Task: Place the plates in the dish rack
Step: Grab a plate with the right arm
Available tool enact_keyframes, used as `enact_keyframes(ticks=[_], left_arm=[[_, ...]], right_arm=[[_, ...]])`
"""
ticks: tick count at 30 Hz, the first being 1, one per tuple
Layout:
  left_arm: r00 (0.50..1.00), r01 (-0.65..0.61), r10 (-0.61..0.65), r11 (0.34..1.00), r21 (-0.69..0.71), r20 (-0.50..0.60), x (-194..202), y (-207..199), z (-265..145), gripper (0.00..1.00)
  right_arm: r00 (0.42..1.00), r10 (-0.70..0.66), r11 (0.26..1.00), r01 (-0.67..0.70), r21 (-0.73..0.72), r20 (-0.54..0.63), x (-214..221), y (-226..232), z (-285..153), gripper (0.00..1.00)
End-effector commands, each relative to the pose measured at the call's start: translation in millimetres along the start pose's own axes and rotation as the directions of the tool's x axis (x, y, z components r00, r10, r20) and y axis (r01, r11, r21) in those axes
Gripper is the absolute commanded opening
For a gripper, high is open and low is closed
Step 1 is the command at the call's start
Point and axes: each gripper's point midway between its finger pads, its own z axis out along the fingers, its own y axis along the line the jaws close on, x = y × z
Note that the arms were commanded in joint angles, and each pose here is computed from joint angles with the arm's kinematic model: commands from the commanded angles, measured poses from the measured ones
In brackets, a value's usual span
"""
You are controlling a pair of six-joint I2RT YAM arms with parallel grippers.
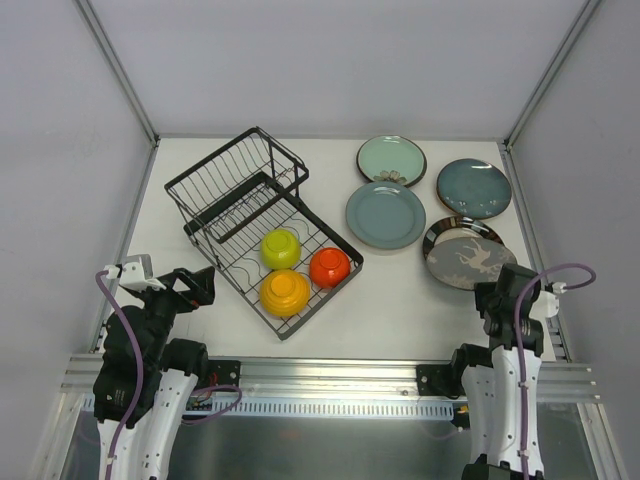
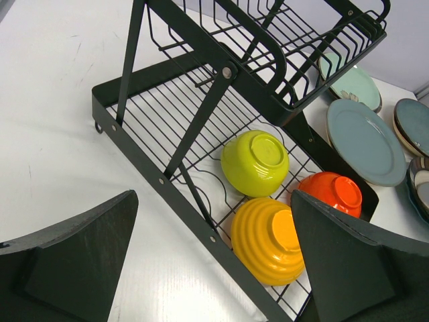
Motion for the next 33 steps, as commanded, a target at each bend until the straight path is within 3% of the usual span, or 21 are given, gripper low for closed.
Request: enact_keyframes(ticks=[1,12,21,28,33], left_arm=[[0.988,0.025,-0.036,0.997,0.073,0.149,-18,-7,-23,0.99],[0.990,0.024,-0.034,0.997,0.073,0.135,-16,-8,-21,0.99],[0.990,-0.031,0.009,0.987,0.156,0.138,-23,-24,-24,0.99],[0.973,-0.228,0.192,0.889,0.397,0.128,-53,-80,-46,0.99],[0.970,-0.179,0.244,0.739,0.649,-0.011,-65,-137,-50,0.99]], right_arm=[[0.998,-0.036,0.994,0.041,-0.099,0.050,-20,33,-25,0.00],[0.982,-0.164,0.960,0.180,-0.213,0.090,-39,73,-71,0.01],[0.942,-0.331,0.876,0.330,-0.352,0.061,-36,115,-101,0.01],[0.889,-0.459,0.764,0.395,-0.510,0.000,-17,153,-120,0.00],[0.841,-0.539,0.693,0.407,-0.595,-0.052,-3,176,-128,0.01]])
